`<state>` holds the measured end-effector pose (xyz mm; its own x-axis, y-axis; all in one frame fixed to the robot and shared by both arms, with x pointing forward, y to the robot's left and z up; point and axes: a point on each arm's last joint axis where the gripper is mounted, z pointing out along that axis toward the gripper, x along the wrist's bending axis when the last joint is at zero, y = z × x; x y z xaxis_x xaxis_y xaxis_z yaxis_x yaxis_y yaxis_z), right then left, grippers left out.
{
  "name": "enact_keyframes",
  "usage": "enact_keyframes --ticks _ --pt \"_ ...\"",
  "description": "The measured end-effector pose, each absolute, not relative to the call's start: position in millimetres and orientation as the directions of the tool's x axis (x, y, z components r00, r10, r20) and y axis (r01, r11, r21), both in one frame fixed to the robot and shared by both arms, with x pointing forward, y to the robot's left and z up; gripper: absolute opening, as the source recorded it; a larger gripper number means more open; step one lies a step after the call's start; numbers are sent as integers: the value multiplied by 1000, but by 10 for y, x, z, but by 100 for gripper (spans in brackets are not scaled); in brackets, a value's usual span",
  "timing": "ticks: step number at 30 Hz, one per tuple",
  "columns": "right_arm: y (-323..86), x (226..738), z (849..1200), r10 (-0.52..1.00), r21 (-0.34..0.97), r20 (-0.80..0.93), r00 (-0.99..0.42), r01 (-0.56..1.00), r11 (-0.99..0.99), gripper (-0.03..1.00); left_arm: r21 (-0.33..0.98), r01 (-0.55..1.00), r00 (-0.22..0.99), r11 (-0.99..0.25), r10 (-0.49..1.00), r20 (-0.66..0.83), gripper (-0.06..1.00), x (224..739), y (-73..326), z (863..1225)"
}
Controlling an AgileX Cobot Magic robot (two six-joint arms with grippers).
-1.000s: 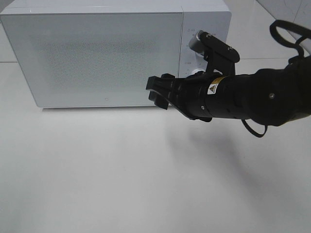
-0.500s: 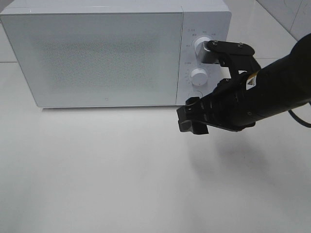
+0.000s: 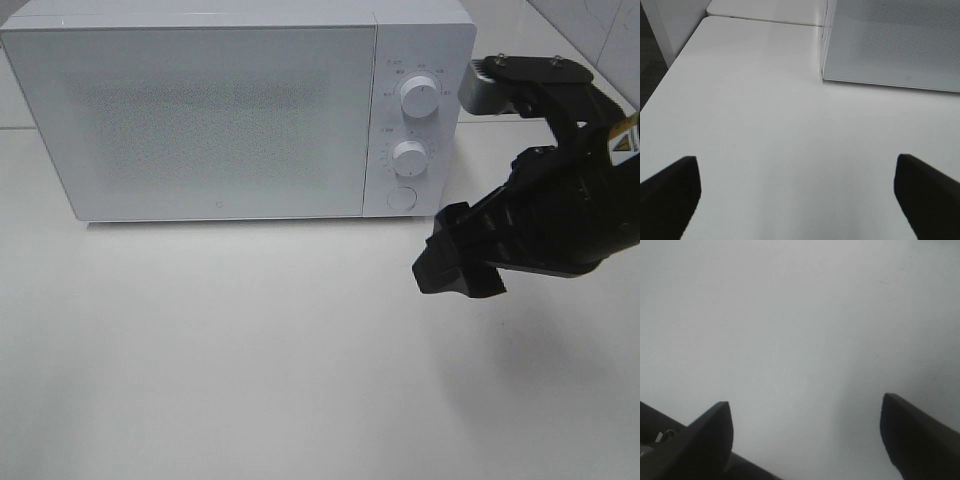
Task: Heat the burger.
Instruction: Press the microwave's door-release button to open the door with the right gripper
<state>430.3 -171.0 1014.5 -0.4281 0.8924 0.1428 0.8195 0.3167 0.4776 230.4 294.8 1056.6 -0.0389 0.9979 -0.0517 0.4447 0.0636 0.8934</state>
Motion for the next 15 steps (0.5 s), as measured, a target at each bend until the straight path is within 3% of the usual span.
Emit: enact_keyframes --ticks 9,15 --pt "-1966 4081 10412 899 491 94 -427 806 331 76 893 445 -39 64 998 -52 97 2304 2948 10566" --pt "-2446 3978 10575 966 532 72 -246 829 172 76 893 445 -39 64 998 -52 97 2304 2948 10566"
